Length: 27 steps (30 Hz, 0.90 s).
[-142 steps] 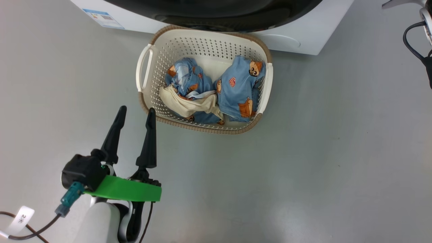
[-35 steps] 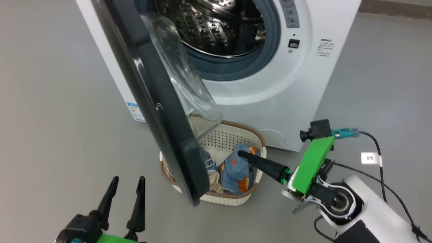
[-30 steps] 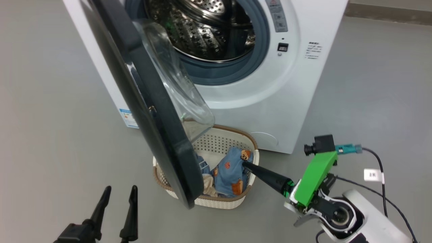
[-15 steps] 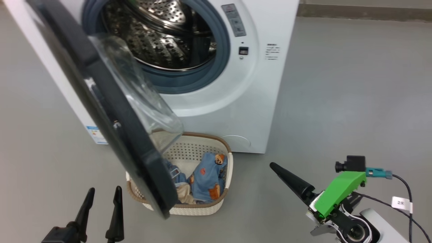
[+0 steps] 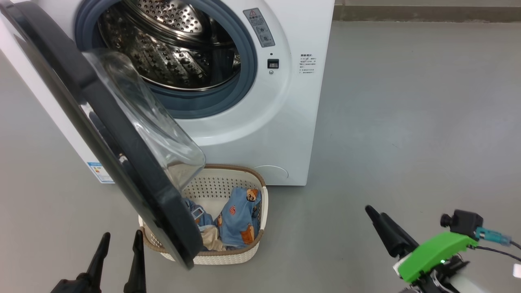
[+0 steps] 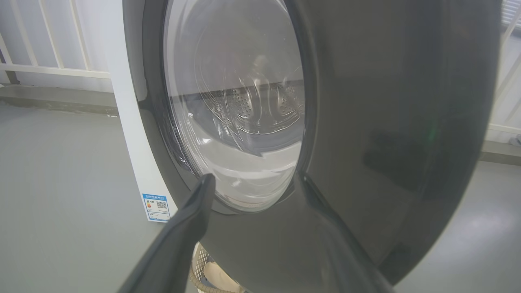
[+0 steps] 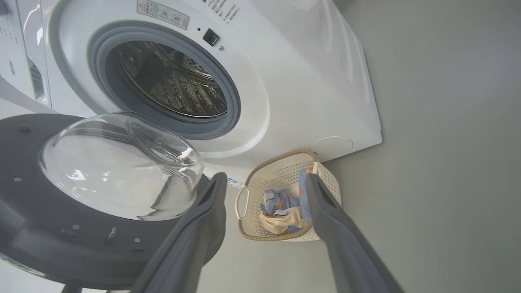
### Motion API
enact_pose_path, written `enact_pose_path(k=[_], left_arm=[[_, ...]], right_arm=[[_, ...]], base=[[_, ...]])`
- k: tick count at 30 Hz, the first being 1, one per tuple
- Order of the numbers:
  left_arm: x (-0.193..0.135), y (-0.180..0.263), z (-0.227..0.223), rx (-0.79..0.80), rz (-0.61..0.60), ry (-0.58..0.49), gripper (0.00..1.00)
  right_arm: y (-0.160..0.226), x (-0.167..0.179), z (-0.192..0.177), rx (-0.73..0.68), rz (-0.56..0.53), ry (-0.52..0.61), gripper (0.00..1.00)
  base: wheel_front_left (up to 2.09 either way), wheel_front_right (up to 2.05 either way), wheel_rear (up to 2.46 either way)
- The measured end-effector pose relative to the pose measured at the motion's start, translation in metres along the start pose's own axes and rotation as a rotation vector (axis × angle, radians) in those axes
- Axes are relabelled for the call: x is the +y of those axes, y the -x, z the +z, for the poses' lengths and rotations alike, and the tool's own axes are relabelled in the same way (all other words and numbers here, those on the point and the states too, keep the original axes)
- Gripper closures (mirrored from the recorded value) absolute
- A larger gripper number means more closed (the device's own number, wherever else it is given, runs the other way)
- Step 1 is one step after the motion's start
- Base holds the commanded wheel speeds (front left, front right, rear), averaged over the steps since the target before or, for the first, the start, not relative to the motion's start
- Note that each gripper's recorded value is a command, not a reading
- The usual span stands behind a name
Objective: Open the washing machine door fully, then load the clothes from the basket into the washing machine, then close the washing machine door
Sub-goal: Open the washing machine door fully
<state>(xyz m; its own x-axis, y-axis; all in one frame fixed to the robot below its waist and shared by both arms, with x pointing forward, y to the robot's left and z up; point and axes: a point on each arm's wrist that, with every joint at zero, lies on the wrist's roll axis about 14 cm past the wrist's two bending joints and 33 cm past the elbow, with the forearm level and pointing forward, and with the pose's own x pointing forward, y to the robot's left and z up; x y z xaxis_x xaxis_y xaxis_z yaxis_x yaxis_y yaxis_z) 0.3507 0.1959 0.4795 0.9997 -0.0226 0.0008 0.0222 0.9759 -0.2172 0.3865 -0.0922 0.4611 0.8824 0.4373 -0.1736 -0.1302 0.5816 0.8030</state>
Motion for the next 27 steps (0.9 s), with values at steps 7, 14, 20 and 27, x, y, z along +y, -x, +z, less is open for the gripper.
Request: enact_pose_path(k=[7,14,20,27], left_arm=[[0.004,0.003,0.002,-0.007,0.014,0.002,0.0],[0.007,0.005,0.004,-0.014,0.027,0.006,0.0],[0.008,0.007,0.004,-0.016,0.034,0.01,0.0],[0.009,0.008,0.004,-0.017,0.04,0.01,0.0]], right_arm=[[0.013,-0.042,0.005,-0.028,-0.102,0.213,0.0],[0.011,-0.044,0.068,-0.232,-0.144,0.366,0.0],[0.023,-0.043,0.071,-0.291,-0.167,0.481,0.0],[0.032,-0.046,0.067,-0.312,-0.202,0.55,0.0]], base=[[0.0,0.0,0.0],[0.0,0.0,0.0],[0.0,0.0,0.0],[0.0,0.0,0.0]])
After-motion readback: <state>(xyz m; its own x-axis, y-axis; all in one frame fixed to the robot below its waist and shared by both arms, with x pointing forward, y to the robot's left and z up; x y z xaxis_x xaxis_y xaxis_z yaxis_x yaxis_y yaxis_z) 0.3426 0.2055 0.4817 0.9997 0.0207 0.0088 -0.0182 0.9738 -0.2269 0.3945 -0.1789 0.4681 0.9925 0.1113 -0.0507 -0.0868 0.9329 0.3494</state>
